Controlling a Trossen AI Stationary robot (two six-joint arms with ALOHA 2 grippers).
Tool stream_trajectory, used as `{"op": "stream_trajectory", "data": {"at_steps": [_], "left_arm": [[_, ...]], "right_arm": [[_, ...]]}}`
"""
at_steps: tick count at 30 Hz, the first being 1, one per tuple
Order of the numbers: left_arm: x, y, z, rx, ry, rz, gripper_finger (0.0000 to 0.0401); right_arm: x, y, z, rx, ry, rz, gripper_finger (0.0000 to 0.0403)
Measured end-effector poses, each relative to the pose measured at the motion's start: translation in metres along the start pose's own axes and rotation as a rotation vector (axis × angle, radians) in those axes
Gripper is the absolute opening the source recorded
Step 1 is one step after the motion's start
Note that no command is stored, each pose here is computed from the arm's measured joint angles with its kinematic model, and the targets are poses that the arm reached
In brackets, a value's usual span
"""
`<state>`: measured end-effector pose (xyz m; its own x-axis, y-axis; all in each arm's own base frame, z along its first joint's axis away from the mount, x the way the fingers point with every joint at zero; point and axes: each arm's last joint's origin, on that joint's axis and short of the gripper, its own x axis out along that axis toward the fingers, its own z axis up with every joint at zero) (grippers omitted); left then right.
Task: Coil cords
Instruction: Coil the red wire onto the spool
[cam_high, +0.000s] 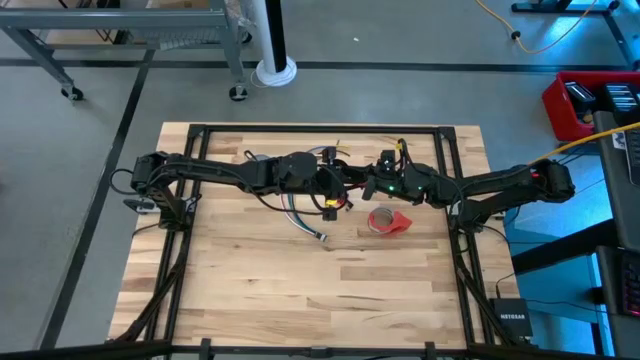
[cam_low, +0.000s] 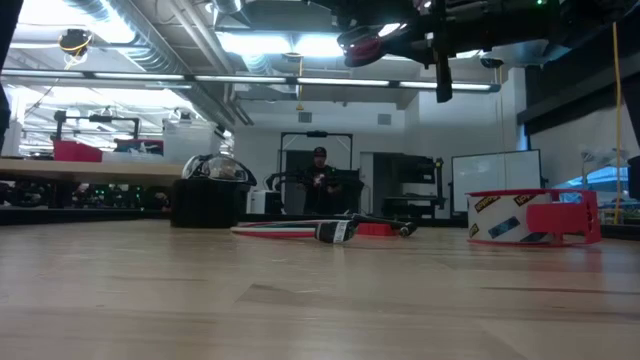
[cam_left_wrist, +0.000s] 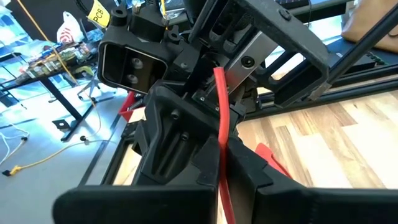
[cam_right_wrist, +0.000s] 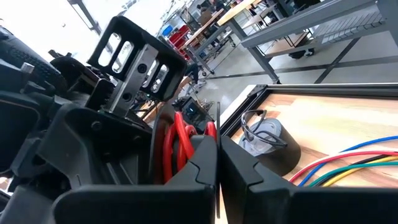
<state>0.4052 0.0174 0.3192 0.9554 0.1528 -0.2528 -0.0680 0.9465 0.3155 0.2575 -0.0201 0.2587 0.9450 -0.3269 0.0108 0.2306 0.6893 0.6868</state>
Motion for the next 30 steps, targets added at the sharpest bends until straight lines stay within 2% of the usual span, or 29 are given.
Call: {"op": "stream_trajectory", "data": {"at_steps": [12, 23, 30], "left_arm": [[0.0, 0.008, 0.006, -0.044, -0.074, 0.035, 0.0004], [0.001, 0.016, 0.004, -0.079, -0.073, 0.053, 0.0004], [-0.01, 0.022, 0.004, -0.083, 0.01, 0.156, 0.0003]], "right_arm": [[0.0, 0.001, -0.001, 0.013, 0.043, 0.048, 0.0007], [0.0, 0.001, -0.004, 0.004, 0.1, 0.078, 0.0007], [-0.001, -0.001, -0.007, 0.01, 0.136, 0.052, 0.0007]]}}
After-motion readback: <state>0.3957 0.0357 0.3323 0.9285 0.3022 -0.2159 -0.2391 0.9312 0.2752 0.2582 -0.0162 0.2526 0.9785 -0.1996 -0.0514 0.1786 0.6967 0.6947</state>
